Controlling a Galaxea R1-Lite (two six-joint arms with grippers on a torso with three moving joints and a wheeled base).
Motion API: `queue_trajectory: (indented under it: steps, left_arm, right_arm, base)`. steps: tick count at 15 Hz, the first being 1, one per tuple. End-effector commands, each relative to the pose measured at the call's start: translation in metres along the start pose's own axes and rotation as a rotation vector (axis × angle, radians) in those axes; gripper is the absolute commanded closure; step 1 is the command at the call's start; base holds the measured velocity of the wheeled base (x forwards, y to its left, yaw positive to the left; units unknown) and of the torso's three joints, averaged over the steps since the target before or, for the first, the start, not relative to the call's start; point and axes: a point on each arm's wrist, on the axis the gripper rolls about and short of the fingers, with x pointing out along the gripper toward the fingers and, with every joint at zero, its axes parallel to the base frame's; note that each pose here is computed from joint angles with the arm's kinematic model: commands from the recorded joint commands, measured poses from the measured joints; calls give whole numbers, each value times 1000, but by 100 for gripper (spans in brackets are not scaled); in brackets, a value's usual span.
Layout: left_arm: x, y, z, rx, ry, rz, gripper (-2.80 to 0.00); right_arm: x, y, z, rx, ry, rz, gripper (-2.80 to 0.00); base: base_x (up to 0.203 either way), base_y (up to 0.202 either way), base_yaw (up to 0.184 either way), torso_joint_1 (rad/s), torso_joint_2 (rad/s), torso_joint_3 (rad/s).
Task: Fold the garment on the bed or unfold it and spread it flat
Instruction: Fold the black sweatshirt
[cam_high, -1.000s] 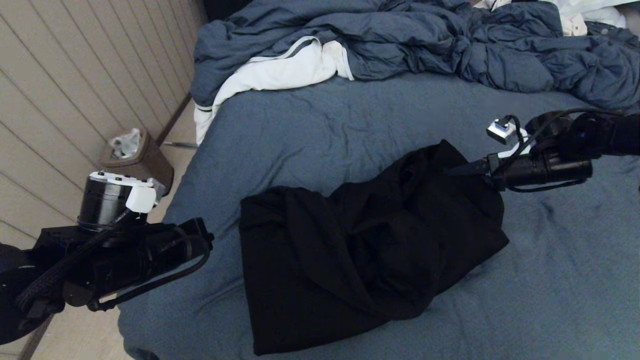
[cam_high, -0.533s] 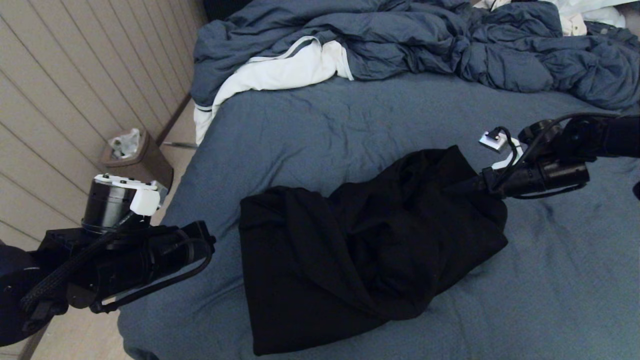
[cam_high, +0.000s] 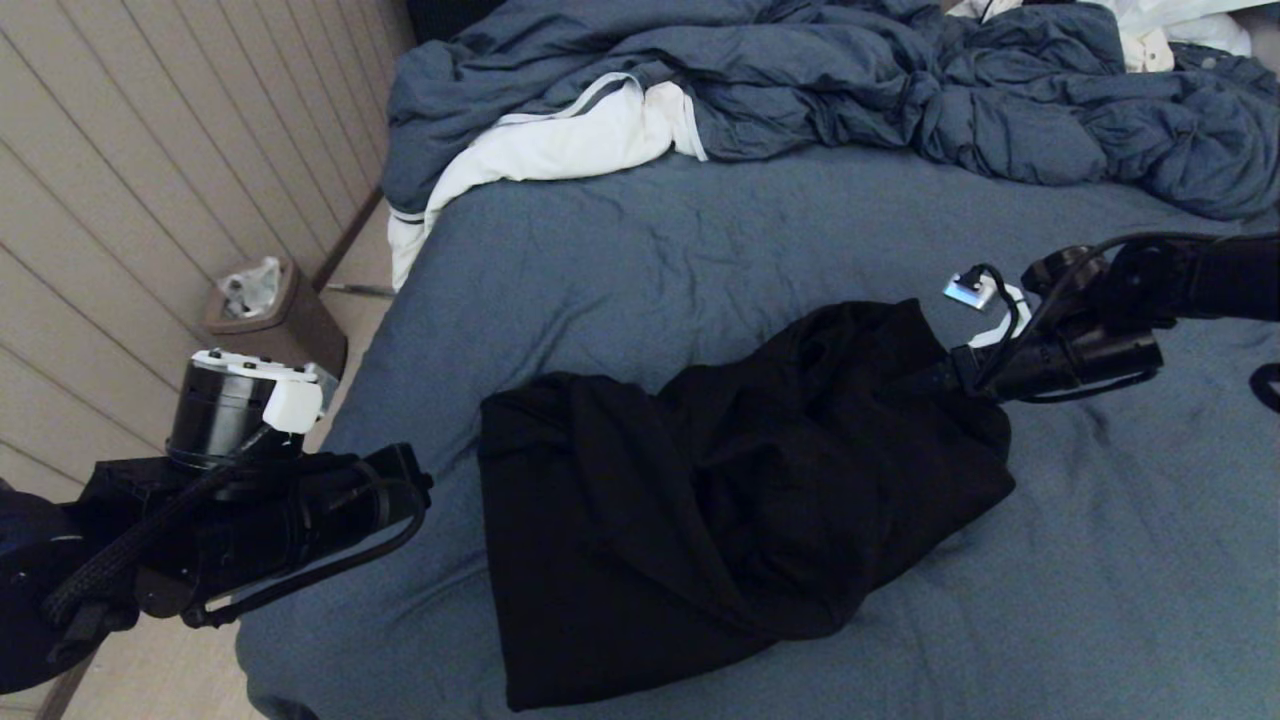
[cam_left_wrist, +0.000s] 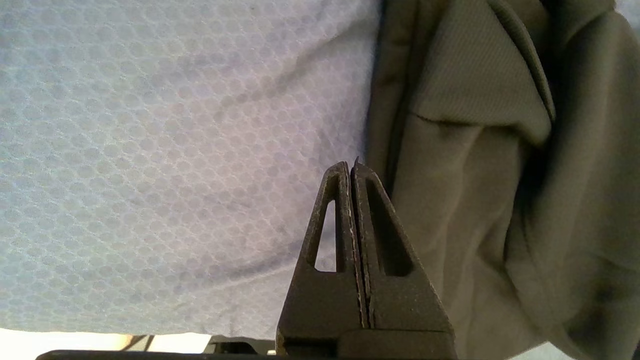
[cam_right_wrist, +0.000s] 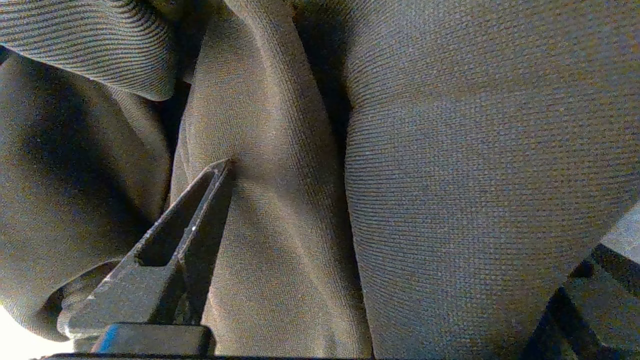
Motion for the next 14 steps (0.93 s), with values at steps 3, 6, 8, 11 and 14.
queue_trajectory:
  steps: [3, 6, 8, 11, 14]
  left_arm:
    - [1, 0, -1, -2, 4, 1, 0]
    - [2, -1, -1, -1, 6, -1, 0]
    - [2, 0, -2, -2, 8, 0, 0]
    - [2, -1, -2, -1, 8, -1, 0]
    - [2, -1, -2, -2, 8, -1, 0]
  right_arm:
    - [-1, 4, 1, -4, -1, 6, -280]
    - [-1, 5, 2, -12, 5, -9, -280]
    - [1, 4, 1, -10, 10, -12, -280]
    - [1, 3, 1, -13, 15, -25, 0]
    - [2, 3, 1, -14, 17, -24, 0]
  base:
    - [0, 0, 0, 0, 0, 0]
    - [0, 0, 0, 0, 0, 0]
    - [0, 0, 0, 0, 0, 0]
    - [0, 0, 0, 0, 0, 0]
    - [0, 0, 0, 0, 0, 0]
